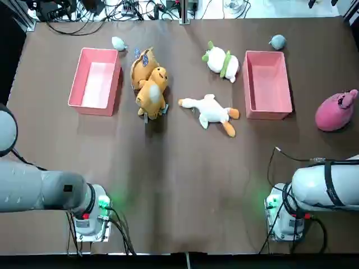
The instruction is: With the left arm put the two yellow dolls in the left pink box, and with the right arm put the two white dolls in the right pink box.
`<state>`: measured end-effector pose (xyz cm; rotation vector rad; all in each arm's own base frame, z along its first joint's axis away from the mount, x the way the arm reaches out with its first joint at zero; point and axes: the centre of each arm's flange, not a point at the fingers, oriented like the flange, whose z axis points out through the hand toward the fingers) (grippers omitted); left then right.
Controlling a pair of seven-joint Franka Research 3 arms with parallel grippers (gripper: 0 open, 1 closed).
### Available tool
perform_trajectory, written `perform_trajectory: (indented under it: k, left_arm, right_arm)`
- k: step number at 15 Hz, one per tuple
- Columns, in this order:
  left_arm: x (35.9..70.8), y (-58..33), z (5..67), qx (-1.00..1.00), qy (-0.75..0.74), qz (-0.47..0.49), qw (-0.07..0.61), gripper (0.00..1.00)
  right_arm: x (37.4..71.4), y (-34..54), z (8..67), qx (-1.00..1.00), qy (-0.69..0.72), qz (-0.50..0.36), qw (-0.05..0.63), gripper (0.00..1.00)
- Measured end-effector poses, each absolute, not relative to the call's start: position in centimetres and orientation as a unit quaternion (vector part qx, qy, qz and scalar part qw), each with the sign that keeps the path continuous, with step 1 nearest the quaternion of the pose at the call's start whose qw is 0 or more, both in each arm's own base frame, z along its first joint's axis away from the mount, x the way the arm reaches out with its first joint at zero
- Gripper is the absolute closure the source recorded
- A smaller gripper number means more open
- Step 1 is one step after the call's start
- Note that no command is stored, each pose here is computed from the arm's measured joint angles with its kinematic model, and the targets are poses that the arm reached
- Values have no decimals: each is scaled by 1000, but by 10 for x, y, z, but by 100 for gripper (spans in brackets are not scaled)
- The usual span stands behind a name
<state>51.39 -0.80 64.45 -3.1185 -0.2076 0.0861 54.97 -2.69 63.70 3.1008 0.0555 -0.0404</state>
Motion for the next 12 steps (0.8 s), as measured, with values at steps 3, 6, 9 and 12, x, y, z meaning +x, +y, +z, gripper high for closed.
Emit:
perform_trajectory:
  k: [3,6,9,12]
  left_arm:
    - [514,-8,643,-997,-66,30,8,0]
    - [514,-8,641,-997,-66,32,8,0]
    - [514,-9,641,-997,-66,32,8,0]
    - [514,-8,639,-997,-67,34,7,0]
  right_arm:
    - [550,-27,634,1000,17,-16,20,1]
    - [550,-27,633,1000,17,-17,20,1]
    - [550,-26,633,1000,18,-16,20,1]
    - [551,-15,634,999,30,-11,19,2]
